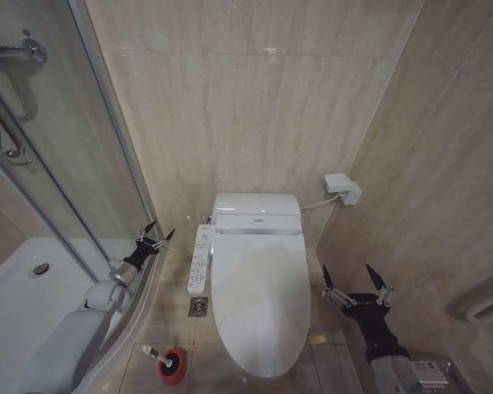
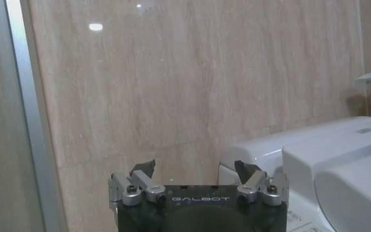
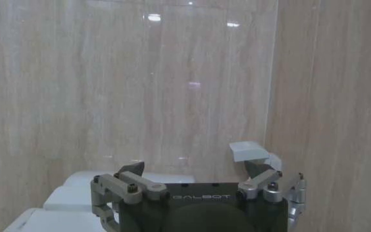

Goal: Open the toilet lid, clean the toilet bowl with a toilet brush, close the toilet lid, and flush.

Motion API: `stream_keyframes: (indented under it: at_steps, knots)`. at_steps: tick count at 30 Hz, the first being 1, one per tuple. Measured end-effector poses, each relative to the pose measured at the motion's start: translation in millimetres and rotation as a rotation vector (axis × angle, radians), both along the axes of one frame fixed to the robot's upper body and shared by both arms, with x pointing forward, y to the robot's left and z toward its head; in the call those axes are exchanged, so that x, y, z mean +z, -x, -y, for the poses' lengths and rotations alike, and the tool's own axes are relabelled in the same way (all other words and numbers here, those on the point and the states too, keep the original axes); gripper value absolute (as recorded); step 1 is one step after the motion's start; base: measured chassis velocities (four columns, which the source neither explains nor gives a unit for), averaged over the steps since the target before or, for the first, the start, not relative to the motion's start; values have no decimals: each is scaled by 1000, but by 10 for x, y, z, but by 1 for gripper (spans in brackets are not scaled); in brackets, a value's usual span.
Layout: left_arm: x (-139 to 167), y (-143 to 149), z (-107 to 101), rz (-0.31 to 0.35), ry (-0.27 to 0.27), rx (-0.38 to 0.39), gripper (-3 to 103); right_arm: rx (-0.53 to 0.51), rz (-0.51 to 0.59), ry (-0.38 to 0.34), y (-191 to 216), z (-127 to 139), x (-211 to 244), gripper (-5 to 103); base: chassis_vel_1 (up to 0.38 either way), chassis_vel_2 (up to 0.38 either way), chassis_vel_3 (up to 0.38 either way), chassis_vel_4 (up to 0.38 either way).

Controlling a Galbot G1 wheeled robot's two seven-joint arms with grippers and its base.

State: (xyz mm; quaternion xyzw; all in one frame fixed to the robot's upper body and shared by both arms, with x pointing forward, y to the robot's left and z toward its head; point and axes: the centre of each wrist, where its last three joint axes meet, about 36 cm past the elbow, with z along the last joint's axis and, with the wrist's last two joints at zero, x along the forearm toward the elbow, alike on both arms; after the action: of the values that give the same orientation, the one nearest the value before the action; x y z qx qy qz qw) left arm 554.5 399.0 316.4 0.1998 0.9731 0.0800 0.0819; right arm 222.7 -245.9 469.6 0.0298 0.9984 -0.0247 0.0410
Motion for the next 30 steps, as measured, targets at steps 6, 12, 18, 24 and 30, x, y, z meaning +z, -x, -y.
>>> stream_keyframes:
  at_steps: [6,12,18,24,30]
  knots:
    - [-70,106,-86,-20,-16,-35,85,0,0,0,0,0,0,100,-69,69,85,-65]
    - [-77,139,-204,-13,-39,-59,85,0,0,0,0,0,0,100,0,0,0,0]
    - [-64,93,-337,15,-72,-61,82,0,0,0,0,0,0,100,0,0,0,0]
    - [-53,58,-384,22,-88,-60,82,0,0,0,0,0,0,100,0,0,0,0]
    - [-117,66,-360,22,-81,-54,82,0,0,0,0,0,0,100,0,0,0,0]
